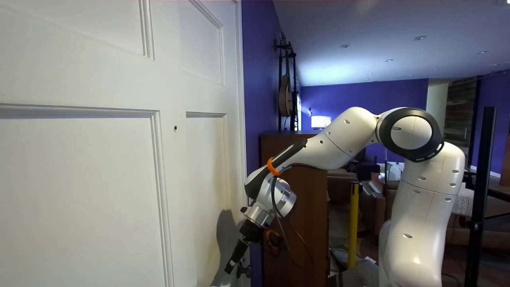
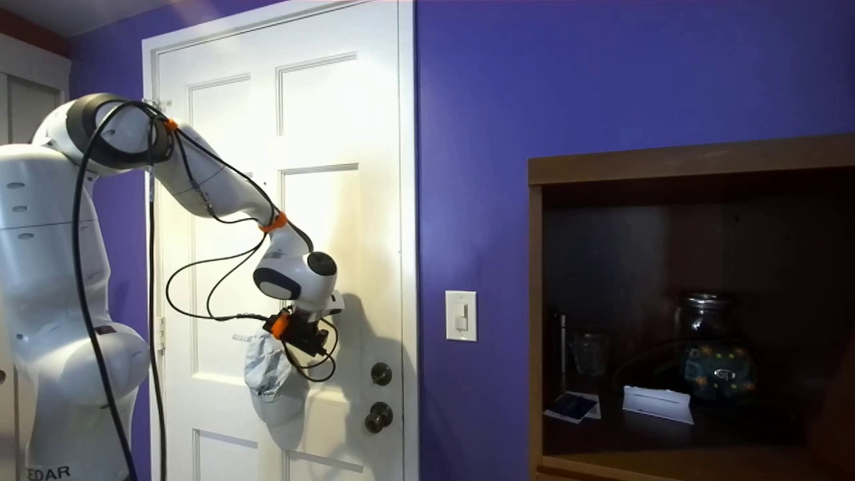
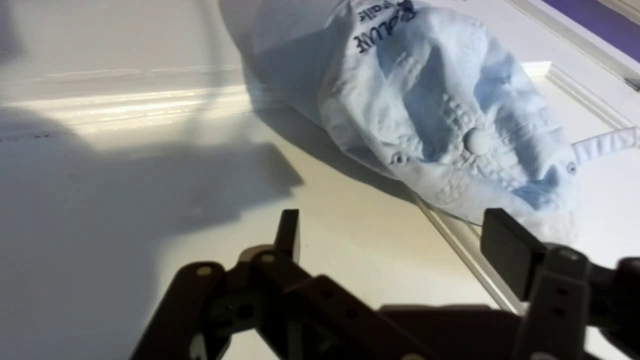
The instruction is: Hang the snapback on the door
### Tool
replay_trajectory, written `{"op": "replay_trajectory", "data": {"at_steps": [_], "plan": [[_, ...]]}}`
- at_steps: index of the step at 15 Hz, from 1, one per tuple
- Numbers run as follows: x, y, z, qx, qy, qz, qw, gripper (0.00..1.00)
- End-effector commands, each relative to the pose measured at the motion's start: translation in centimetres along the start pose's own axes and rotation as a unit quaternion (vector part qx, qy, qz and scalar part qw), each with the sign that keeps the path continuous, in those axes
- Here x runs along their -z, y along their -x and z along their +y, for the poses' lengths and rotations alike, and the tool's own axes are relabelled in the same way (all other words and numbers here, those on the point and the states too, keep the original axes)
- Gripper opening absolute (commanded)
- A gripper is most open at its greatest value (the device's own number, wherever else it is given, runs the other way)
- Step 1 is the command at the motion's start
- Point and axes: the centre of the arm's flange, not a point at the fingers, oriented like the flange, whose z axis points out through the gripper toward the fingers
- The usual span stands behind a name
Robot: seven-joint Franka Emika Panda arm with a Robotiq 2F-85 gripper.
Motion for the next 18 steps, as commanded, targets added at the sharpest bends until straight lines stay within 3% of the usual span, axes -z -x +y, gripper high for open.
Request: {"op": "replay_trajectory", "data": {"at_steps": [1, 7, 18], "plan": [[1.9, -0.6, -1.5, -0.031, -0.026, 0.000, 0.9992, 1.00], [6.0, -1.9, -4.5, -0.064, -0.068, -0.034, 0.9950, 1.00], [17.8, -3.9, -7.7, -0.081, -0.054, -0.114, 0.9887, 1.00]]}}
